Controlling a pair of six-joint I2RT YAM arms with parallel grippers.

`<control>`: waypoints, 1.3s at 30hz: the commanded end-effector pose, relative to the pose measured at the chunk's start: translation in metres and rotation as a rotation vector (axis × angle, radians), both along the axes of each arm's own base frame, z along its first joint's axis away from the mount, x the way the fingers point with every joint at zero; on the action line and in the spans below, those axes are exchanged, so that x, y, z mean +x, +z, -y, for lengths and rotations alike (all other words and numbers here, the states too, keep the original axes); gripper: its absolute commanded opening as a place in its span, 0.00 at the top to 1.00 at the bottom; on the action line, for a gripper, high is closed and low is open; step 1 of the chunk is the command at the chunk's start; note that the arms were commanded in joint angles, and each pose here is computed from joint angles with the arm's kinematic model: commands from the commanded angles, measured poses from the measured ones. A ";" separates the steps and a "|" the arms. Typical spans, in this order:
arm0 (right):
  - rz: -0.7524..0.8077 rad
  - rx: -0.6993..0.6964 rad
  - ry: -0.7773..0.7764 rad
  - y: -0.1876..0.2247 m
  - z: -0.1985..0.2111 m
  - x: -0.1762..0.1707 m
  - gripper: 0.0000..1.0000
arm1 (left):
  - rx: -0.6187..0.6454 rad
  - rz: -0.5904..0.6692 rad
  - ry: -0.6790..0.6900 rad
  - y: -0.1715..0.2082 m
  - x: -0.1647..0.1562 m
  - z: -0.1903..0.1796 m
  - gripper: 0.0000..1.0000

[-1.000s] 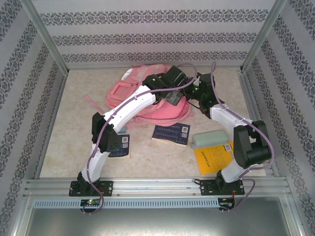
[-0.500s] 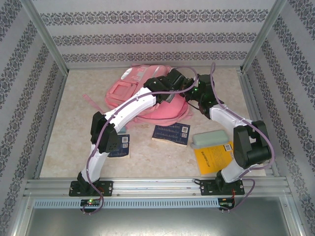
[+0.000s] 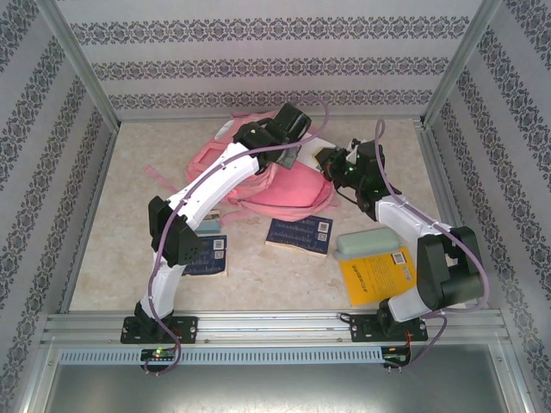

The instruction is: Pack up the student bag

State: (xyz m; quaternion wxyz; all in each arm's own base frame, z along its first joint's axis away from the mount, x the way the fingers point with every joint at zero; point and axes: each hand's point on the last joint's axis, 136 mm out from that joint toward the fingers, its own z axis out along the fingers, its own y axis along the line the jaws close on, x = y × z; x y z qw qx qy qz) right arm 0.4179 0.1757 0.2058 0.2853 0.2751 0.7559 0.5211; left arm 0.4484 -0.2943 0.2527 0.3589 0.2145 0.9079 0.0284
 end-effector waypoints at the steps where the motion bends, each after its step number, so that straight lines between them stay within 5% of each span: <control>1: 0.065 -0.042 0.016 0.000 0.003 -0.007 1.00 | -0.118 0.127 0.024 0.072 -0.001 -0.016 1.00; 8: 0.008 -0.121 0.025 -0.046 0.005 -0.021 1.00 | -0.244 0.106 0.040 0.085 0.008 -0.030 1.00; 15: 0.030 -0.138 0.091 -0.046 -0.022 -0.019 1.00 | -0.281 0.147 -0.007 0.107 0.009 -0.029 1.00; 27: 0.094 -0.010 0.205 0.009 -0.121 0.020 1.00 | -0.291 0.160 -0.020 0.110 0.019 -0.032 1.00; 39: -0.063 -0.089 0.212 -0.054 -0.213 0.057 0.96 | -0.428 0.105 -0.015 0.109 0.030 -0.031 1.00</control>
